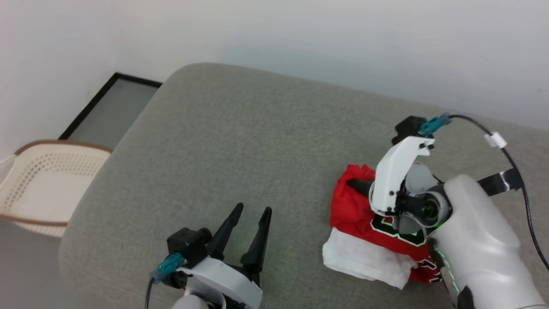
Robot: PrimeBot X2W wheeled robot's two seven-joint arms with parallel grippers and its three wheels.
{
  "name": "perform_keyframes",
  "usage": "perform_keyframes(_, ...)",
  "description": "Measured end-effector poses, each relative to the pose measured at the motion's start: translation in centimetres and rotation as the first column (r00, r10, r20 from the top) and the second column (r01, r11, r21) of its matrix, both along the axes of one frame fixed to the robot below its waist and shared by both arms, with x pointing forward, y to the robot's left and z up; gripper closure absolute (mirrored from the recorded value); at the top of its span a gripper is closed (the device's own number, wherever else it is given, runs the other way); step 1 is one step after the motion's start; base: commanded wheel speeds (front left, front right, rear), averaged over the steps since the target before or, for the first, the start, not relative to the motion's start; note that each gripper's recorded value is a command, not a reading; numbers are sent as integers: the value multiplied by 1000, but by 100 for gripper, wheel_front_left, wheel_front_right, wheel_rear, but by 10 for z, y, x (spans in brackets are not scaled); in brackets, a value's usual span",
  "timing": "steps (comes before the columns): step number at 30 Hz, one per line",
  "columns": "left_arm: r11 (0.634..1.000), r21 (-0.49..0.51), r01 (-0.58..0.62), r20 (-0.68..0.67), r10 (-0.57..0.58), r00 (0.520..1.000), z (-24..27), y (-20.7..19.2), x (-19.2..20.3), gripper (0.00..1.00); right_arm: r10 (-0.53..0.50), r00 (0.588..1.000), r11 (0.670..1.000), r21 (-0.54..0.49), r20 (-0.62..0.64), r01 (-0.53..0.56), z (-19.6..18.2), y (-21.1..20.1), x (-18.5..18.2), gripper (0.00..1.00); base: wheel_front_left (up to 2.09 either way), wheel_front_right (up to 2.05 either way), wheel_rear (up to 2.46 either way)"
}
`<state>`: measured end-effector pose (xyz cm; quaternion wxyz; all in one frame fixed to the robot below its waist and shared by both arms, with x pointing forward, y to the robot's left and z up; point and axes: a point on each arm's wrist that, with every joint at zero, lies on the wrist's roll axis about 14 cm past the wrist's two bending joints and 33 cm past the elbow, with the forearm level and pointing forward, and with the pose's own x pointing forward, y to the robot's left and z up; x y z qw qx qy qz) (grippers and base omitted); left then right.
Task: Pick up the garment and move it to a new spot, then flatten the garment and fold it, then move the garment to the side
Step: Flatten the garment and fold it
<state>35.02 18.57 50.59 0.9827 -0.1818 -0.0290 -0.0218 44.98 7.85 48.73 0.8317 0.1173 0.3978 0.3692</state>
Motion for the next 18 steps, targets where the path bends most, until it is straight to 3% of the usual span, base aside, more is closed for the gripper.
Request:
perform_keyframes(9,1000,-13,-28,-25,28,999,-7,6,2,0,48,999,991,-127,-25,-51,-47,8,-5,100,0,0,0)
perform_keyframes(18,1000,-20,-24,-25,23,999,-6,4,5,0,141,990,955,-269,31,-128,-55,8,-8,100,0,0,0)
